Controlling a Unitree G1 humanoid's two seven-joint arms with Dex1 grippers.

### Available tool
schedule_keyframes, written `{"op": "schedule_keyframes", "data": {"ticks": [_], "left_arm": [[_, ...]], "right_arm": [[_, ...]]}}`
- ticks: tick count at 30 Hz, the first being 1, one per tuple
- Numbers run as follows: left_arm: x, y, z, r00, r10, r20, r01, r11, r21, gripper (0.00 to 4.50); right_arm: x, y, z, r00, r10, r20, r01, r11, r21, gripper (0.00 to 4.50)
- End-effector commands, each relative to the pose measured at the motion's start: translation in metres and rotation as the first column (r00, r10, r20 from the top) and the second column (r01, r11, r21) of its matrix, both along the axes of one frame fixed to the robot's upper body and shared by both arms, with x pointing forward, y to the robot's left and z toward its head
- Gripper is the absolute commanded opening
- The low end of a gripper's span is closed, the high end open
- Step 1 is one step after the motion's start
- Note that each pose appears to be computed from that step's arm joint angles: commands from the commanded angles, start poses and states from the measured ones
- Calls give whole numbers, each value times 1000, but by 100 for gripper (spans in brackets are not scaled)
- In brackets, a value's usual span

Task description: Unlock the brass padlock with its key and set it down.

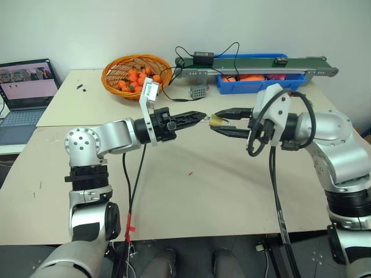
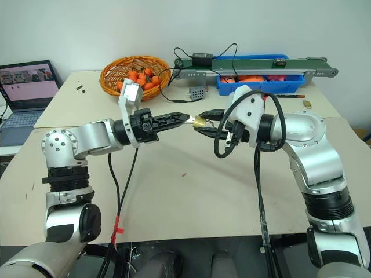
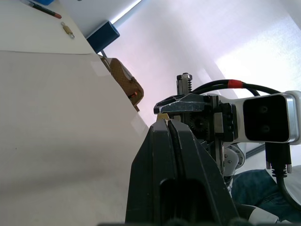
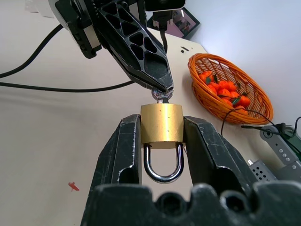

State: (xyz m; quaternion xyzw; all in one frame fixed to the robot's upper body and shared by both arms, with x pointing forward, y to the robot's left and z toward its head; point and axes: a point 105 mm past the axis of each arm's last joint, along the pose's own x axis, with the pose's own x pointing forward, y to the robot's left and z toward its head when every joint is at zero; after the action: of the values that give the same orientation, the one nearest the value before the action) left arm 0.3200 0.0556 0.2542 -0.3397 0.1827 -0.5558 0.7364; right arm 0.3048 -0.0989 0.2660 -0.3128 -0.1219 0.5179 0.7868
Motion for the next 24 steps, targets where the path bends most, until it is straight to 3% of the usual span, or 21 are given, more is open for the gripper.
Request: {"op": "schedule_keyframes", "data": {"ticks": [1,6,17,24], "left_arm": [[-11,-2,8,997,-45,64,46,999,-16,4],[-20,-2,-2,987,-81,136,70,994,86,4],[-17,-4,13,968,-105,226,79,990,119,4],[-26,-13,3,898,-172,405,58,959,277,4]], "right_arm": [[-5,-1,16,998,10,66,-10,1000,6,94],[-5,-2,17,998,7,65,-7,1000,7,94],[-6,-2,19,998,10,65,-10,1000,7,94],[-8,-1,19,998,18,56,-19,1000,6,94]]}}
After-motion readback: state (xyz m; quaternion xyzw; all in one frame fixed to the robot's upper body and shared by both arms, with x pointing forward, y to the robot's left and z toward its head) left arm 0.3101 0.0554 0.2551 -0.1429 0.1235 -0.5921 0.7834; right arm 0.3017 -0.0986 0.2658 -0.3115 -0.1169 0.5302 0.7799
